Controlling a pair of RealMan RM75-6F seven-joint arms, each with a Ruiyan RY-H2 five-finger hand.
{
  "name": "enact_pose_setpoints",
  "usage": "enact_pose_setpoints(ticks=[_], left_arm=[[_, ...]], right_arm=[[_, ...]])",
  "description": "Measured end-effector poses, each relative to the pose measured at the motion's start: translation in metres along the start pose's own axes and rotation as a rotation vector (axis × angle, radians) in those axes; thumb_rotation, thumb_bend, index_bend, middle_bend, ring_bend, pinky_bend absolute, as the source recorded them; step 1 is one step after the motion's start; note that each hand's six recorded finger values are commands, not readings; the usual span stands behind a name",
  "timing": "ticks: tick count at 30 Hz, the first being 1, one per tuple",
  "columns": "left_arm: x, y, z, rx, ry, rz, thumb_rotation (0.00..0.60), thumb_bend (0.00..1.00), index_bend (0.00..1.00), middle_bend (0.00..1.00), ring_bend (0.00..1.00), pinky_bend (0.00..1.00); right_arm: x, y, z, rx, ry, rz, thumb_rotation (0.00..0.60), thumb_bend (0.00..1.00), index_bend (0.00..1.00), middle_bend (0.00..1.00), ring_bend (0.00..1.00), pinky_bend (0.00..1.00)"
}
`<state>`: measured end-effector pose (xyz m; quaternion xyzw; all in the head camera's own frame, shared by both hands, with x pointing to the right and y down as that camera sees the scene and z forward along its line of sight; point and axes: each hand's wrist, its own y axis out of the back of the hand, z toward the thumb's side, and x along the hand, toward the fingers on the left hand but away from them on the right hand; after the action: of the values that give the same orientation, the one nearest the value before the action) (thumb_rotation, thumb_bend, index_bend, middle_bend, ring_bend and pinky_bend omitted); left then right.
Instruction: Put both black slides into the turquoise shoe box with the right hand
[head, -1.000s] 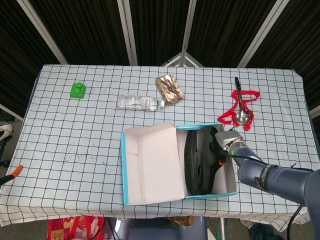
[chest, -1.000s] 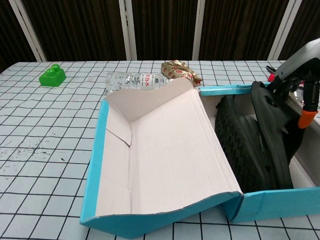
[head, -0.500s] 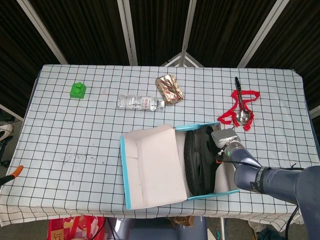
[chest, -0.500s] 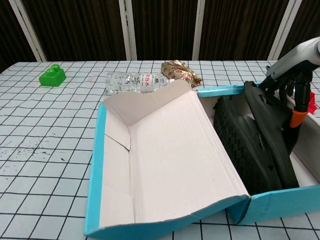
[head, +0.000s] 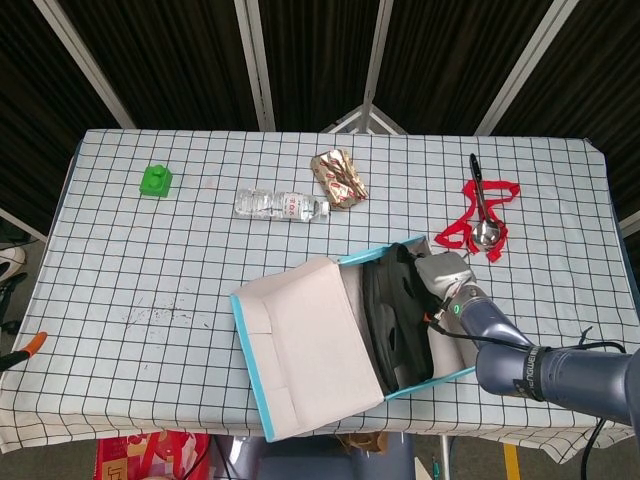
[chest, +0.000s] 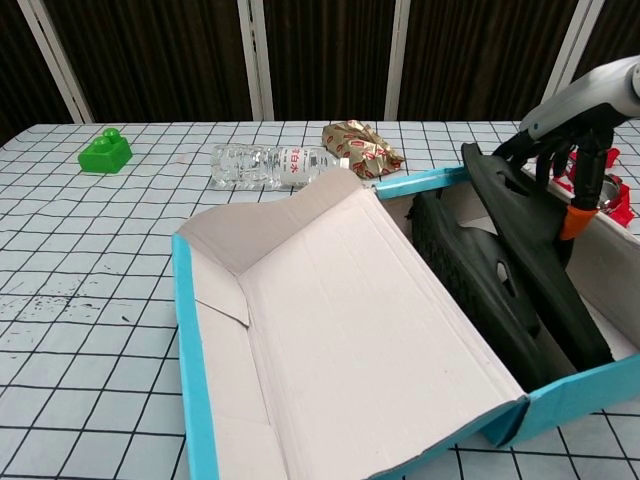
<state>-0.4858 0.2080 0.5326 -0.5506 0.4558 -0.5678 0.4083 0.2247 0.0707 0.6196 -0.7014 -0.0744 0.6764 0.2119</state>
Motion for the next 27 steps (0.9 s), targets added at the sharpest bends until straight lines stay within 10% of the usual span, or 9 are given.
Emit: enact_pose_setpoints(ticks=[8,23,27], left_arm=[[0.000,0.000,0.000,0.000,0.000,0.000,0.600,0.24,0.19,0.06,0.00,0.09],[0.000,0.000,-0.001,-0.001,0.002,-0.001,0.600,0.24,0.19,0.06,0.00,0.09],[0.000,-0.001,0.000,-0.003,0.000,-0.006,0.600,0.24,0.19,0.06,0.00,0.09]], right_arm=[[0.003,-0.001,-0.004,0.007,-0.026,0.043,0.600,0.18,0.00,0.01,0.00,0.00],[0.011,0.011,-0.014,-0.006,-0.078,-0.010,0.600,0.18,0.02,0.01,0.05,0.01],[0.017,0.017,-0.014,-0.018,-0.068,-0.018,0.600,0.18,0.13,0.11,0.17,0.21]])
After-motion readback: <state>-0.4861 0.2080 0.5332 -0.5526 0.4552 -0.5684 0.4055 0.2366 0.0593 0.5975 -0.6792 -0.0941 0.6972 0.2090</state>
